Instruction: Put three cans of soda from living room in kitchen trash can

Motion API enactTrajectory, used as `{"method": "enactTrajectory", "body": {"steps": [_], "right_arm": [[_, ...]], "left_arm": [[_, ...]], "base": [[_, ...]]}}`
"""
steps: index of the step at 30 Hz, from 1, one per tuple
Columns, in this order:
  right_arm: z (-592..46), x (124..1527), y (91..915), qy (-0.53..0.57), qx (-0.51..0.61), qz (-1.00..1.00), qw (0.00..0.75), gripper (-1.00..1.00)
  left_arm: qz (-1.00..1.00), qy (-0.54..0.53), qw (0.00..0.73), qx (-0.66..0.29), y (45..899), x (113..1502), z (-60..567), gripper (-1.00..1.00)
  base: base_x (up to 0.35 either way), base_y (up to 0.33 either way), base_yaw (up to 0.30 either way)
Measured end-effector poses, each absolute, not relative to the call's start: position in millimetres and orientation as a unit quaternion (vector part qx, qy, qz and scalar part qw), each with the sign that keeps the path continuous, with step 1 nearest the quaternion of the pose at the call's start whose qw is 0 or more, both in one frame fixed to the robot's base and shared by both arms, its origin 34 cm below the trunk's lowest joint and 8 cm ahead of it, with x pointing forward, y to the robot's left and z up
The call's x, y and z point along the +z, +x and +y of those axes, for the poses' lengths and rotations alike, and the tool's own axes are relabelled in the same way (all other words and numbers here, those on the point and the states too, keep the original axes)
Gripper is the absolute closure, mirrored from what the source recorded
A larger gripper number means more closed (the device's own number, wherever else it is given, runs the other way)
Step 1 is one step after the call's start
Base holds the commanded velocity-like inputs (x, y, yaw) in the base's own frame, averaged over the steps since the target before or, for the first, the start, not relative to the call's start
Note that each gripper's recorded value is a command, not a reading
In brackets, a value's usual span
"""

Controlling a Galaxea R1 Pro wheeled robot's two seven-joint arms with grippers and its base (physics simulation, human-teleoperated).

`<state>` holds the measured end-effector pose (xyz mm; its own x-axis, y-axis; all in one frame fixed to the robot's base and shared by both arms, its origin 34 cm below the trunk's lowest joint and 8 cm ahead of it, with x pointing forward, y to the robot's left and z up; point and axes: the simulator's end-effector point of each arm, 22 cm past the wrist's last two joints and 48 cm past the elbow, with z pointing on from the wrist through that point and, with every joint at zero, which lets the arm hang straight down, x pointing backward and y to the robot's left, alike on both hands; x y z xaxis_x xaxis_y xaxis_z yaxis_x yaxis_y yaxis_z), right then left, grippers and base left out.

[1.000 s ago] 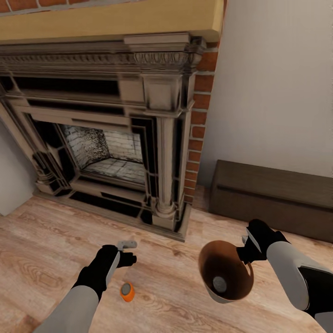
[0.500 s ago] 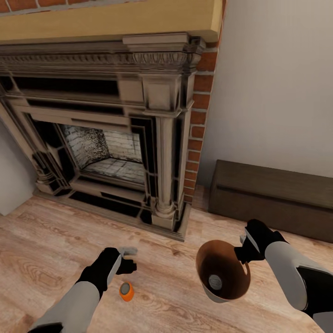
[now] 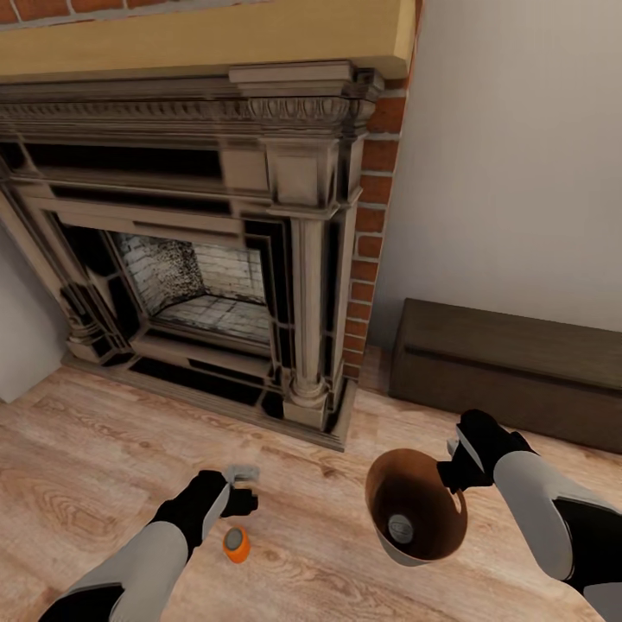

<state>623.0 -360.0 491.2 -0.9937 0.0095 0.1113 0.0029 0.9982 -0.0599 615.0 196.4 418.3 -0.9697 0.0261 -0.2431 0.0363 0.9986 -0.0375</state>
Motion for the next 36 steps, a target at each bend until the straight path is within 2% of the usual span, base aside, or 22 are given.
{"method": "enactTrajectory", "body": {"steps": [6,36], "right_arm": [[-359.4,491.1,623.0,-0.003,0.029,-0.998,0.056,1.0],[-360.4,492.4,634.7,-0.001,0.032,-0.998,0.048,1.0]], "left_arm": [[0.987,0.015,0.158,-0.02,626.8,419.2,198.4,-1.0],[0.984,0.012,0.176,-0.007,620.9,402.9,221.6,-1.0]], "base": [[0.0,0.0,0.0],[0.0,0.0,0.0]]}}
